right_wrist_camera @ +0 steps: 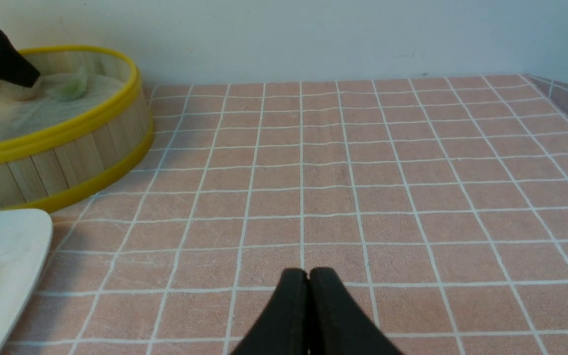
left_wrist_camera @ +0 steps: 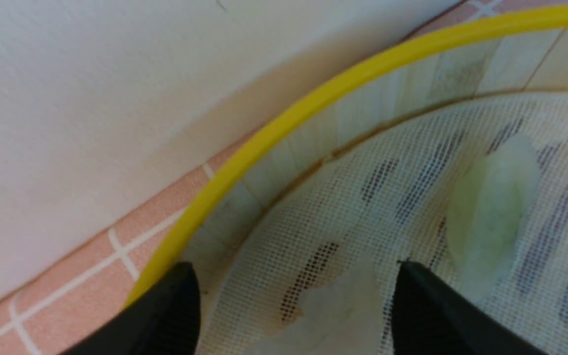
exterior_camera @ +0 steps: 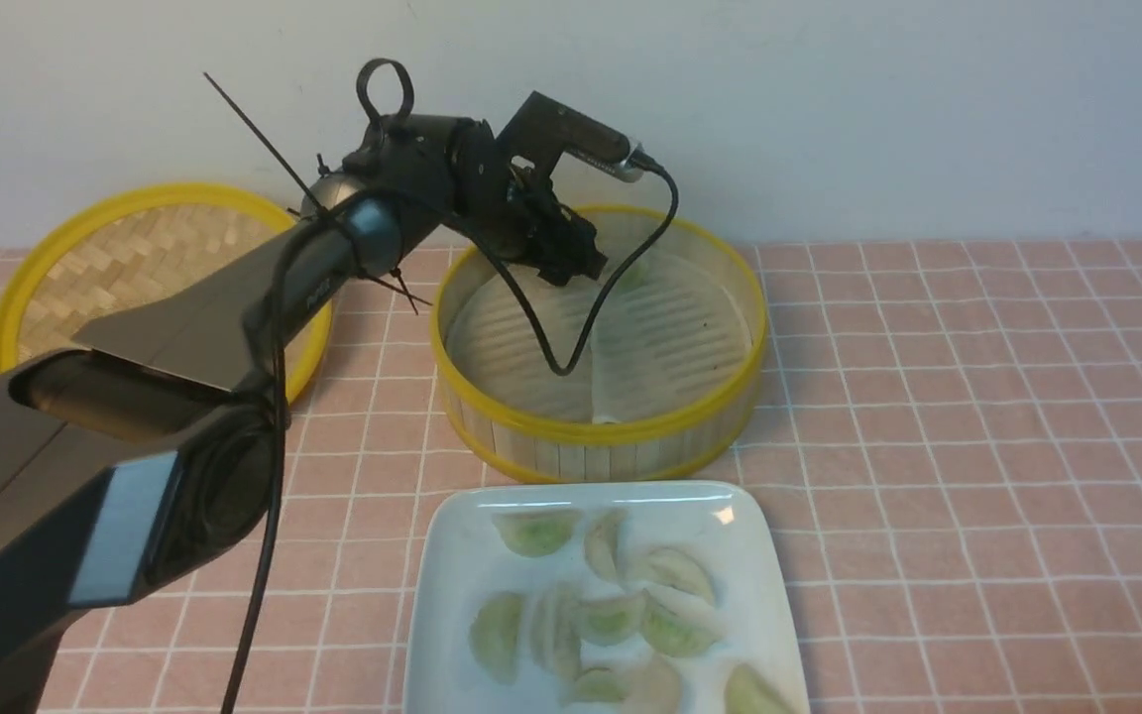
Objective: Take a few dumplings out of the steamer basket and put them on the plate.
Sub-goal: Use the left arm to grab a dumpling from the steamer, then use the left arm to put the dumpling into the plate, then use the left arm to grab a dumpling from the steamer
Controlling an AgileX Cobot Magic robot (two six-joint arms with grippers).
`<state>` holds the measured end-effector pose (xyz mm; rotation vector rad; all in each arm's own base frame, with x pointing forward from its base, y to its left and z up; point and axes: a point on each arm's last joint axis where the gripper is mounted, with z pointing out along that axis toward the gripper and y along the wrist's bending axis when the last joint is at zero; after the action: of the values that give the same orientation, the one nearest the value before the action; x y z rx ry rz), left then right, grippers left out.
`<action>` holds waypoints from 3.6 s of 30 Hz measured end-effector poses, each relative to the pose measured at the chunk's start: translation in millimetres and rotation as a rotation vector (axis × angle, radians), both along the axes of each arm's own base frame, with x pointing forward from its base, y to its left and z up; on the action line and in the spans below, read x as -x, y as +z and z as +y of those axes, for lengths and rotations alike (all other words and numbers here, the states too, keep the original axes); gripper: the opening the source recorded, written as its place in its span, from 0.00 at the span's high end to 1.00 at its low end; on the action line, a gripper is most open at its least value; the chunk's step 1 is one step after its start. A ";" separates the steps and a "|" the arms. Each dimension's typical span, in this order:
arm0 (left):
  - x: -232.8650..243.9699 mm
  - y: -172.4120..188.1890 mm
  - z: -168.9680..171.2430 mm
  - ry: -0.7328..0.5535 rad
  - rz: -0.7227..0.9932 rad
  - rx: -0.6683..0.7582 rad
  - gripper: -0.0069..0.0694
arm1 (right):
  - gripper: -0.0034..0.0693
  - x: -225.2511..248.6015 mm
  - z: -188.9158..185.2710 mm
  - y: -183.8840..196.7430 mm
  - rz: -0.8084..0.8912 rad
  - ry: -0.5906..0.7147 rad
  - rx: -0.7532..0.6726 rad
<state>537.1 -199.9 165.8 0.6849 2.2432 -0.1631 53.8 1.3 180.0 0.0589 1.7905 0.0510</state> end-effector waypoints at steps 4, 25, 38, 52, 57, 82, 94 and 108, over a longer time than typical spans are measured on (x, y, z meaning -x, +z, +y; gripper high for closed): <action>-1.4 -14.5 -0.6 0.001 0.017 -0.004 0.29 | 0.97 0.0 0.0 0.0 0.000 0.000 0.000; 23.5 75.4 4.3 -0.016 0.030 0.008 0.46 | 0.97 0.0 0.0 0.0 0.000 0.000 -0.002; 103.3 168.5 19.1 -0.090 0.300 0.050 0.46 | 0.97 0.0 0.0 0.1 -0.001 -0.001 -0.003; 222.5 95.3 41.1 -0.077 0.737 -0.053 0.47 | 0.97 0.0 0.0 0.1 -0.001 -0.001 -0.002; 240.1 60.1 17.3 -0.127 0.751 -0.093 0.48 | 0.97 0.0 0.0 0.1 -0.001 -0.001 -0.002; 212.9 67.3 0.9 -0.068 0.605 -0.076 0.55 | 0.97 0.0 0.0 0.1 -0.001 0.000 0.000; 311.9 245.3 60.4 -0.108 0.098 0.111 0.92 | 0.97 -0.1 0.0 0.3 -0.003 0.000 0.000; 488.7 234.9 163.6 -0.035 -0.471 0.516 0.92 | 0.97 -1.5 -7.9 29.6 -0.369 -0.116 -0.762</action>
<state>48.4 -36.4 400.7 0.4237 1.6422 -0.5200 55.3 -6.6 209.6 0.6556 1.3115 0.6190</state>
